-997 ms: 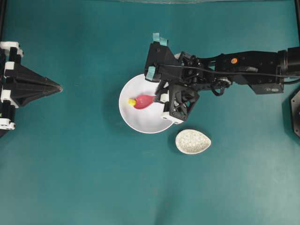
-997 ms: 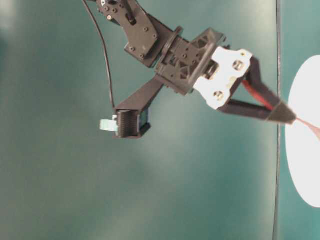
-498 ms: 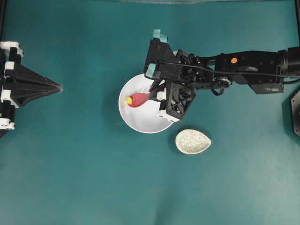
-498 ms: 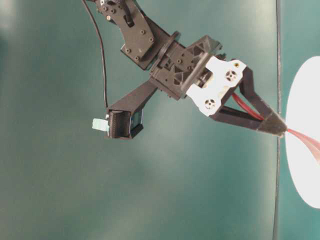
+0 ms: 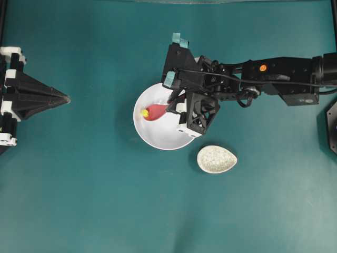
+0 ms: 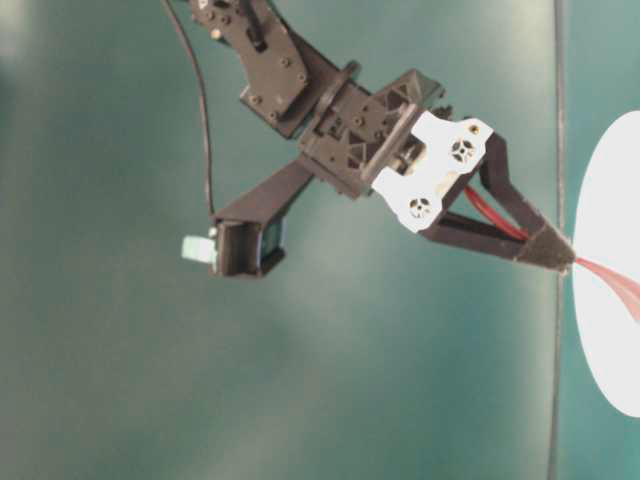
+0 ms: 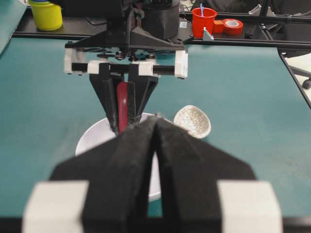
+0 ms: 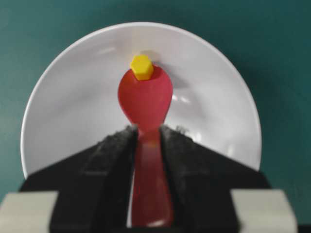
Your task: Scoop the yellow hexagonal prism block from the bowl with a spoon using the right arm.
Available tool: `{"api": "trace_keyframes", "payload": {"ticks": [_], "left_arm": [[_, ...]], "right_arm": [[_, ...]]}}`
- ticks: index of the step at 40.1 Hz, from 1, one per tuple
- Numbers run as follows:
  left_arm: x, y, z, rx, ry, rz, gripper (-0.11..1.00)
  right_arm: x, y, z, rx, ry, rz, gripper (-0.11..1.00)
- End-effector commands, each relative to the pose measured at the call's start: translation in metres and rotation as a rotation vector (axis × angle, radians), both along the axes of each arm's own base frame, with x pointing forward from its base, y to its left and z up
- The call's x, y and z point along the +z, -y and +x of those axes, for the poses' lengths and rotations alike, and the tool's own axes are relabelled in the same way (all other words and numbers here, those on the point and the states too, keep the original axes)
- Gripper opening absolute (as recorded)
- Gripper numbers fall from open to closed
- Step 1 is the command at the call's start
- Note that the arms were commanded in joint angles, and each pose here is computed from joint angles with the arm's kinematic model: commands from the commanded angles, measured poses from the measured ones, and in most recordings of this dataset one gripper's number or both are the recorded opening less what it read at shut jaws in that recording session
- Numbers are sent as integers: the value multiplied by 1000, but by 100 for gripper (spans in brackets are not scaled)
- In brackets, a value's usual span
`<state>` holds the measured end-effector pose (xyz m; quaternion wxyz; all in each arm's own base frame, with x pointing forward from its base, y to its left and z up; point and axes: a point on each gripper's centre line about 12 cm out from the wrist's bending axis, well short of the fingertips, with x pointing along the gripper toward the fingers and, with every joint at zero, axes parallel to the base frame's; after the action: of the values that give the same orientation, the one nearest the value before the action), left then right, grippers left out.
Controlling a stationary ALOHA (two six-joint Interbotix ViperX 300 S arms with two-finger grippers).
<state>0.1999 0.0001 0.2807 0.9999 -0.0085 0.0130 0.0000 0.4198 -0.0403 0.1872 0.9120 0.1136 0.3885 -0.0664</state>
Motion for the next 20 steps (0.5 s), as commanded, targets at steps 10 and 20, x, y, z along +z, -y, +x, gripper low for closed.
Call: {"api": "trace_keyframes", "payload": {"ticks": [10, 20], "left_arm": [[12, 0, 3, -1, 34, -5, 0], [12, 0, 3, 1, 34, -5, 0]], "right_arm": [[32, 0, -4, -2, 79, -9, 25], [36, 0, -12, -10, 111, -8, 25]]}}
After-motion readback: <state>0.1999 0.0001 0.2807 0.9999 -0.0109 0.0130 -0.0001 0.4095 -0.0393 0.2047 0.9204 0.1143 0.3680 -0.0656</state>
